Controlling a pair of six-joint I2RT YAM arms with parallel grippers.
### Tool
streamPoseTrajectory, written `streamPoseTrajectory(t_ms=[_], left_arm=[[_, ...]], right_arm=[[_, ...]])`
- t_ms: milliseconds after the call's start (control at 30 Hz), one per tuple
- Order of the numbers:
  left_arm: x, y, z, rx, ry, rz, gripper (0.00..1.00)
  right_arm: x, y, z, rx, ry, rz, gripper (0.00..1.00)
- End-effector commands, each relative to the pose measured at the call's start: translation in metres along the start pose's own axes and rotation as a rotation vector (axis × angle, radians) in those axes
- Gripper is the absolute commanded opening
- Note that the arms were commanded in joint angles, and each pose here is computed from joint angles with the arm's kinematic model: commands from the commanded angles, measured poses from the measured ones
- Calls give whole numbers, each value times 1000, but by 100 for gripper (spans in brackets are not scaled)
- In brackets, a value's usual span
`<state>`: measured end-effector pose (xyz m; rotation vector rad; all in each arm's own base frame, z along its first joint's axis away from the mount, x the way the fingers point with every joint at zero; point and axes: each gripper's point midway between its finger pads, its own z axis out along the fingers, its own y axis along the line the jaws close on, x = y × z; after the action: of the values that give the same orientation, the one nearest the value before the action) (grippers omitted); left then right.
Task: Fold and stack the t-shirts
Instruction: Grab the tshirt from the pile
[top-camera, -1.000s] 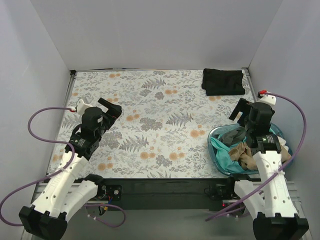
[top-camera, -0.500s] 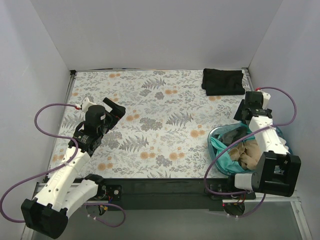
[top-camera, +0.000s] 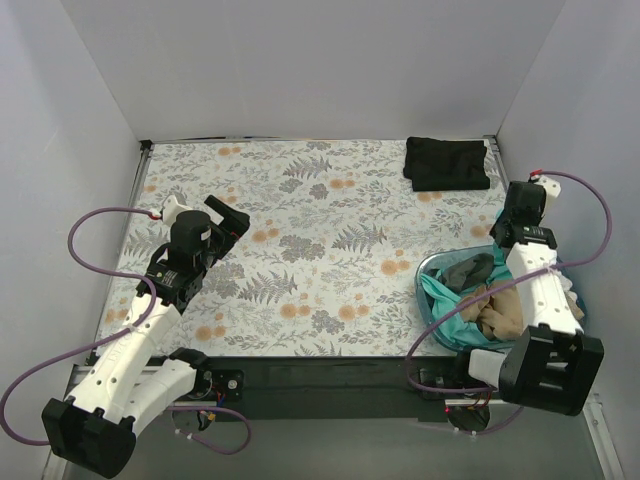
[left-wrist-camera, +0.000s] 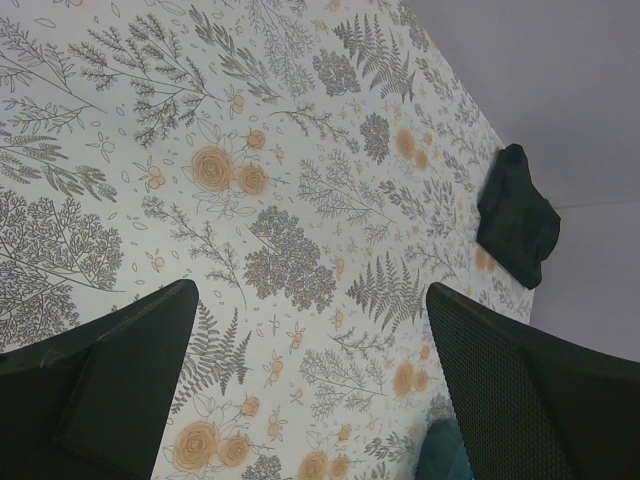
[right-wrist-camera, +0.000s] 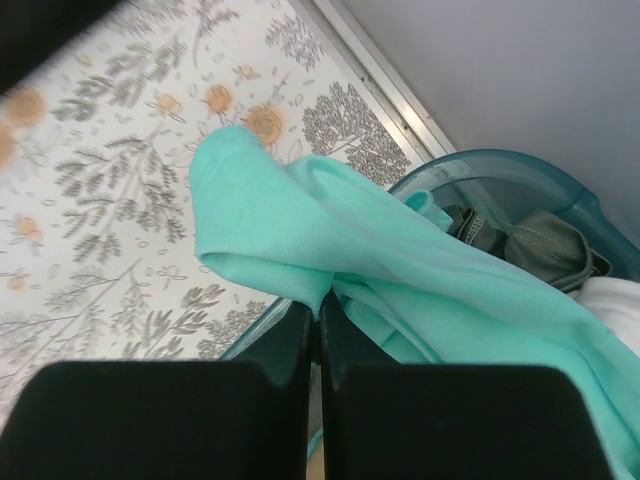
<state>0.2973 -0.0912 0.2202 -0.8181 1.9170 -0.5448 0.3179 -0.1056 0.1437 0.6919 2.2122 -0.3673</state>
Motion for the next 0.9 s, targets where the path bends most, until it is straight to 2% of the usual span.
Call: streamPoseTrajectory(t_ms=[0,167,433,500,533,600,667,733,767,867], left_arm=[[-7,3,-2,-10,-28,7,98],[-11,6,-4,-28,-48,-4,98],[-17,5,-7,-30,-74,-19,98],[-19,4,-8,-30,-78,-22,98],[-20,3,-9,-28,-83,-22,98],[-21,3,-9,-29,-84,-22,98],[-21,2,-10,-27,-84,-26,98],[-21,2,-9,-29,-84,-27,98],[-21,2,-9,-28,-83,-27,98],[-21,1,-9,-30,-81,-25,98]], right_arm=[[-55,3,-45,-91,-205,76,1],[-100,8,-106,-224,-371,92,1],[-206,1,-233,-364,-714,129,1],[-219,10,-247,-423,-741,95,1],[-236,9,-273,-451,-801,89,1],[-250,17,-290,-507,-835,66,1],[-270,16,-326,-551,-919,55,1],[-284,21,-336,-575,-950,32,1],[-296,17,-362,-593,-1011,34,1],[-316,21,-383,-629,-1070,17,1]])
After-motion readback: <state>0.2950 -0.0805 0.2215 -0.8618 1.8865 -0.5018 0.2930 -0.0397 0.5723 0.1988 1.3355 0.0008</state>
